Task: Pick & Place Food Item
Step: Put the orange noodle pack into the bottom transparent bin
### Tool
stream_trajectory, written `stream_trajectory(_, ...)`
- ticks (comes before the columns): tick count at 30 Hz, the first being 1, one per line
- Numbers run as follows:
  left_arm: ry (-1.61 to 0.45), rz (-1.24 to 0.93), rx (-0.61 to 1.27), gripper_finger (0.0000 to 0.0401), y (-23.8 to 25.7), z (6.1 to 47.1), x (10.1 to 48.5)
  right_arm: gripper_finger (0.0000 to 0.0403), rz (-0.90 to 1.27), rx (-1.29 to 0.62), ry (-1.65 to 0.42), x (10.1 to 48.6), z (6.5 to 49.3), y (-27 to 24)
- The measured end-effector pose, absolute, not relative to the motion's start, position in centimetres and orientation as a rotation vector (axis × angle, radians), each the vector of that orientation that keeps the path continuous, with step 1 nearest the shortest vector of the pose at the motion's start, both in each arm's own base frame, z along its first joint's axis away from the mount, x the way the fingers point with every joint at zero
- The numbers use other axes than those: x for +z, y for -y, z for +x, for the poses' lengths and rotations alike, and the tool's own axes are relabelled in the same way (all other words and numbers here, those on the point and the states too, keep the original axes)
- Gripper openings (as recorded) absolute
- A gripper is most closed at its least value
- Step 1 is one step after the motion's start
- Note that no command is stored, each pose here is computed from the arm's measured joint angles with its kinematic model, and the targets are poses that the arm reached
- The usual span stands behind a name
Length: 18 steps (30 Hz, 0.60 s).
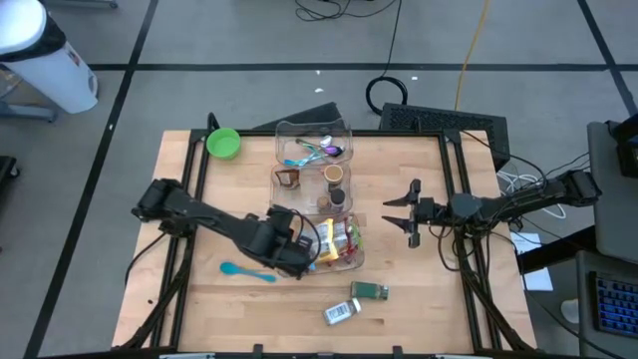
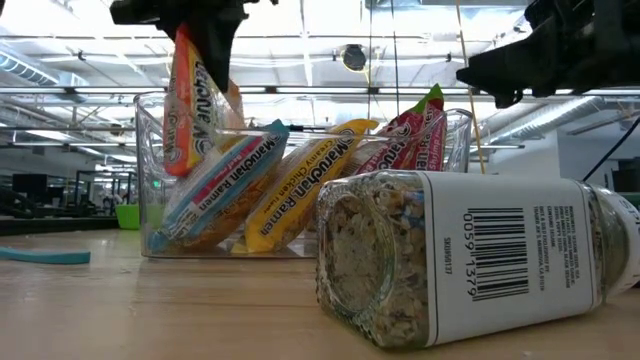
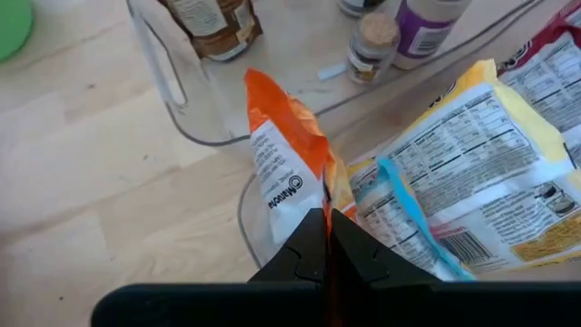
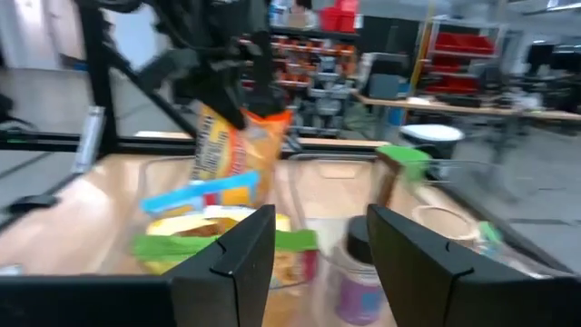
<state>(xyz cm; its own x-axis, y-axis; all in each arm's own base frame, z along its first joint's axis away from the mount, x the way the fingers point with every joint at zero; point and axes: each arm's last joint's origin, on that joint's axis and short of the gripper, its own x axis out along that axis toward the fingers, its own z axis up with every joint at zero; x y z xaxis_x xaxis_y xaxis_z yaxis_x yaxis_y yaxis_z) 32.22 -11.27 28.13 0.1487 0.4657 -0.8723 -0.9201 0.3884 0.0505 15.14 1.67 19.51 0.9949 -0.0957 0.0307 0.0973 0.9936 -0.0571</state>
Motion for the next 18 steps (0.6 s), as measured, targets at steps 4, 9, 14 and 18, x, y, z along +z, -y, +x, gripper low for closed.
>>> stream_trajectory(4, -0.973, -0.582, 1.058, 0.0, 11.0, 32.8, 27.8, 0.0166, -0.037, -0.043, 0.024, 19.4, 15.2, -1.8)
stream_trajectory(9, -0.938, -0.606, 0.972, 0.0, 10.6, 34.1, 27.9, 0.0166, -0.041, -0.05, 0.002, 19.1, 15.5, -1.9)
stream_trajectory(14, -0.939, -0.607, 0.86, 0.0, 10.1, 36.0, 27.2, 0.0166, -0.048, -0.05, 0.007, 19.0, 15.7, -1.9)
stream_trajectory(18, -1.022, -0.615, 0.883, 0.0, 9.6, 36.6, 25.7, 0.0166, -0.049, -0.05, -0.003, 18.9, 15.8, -1.9)
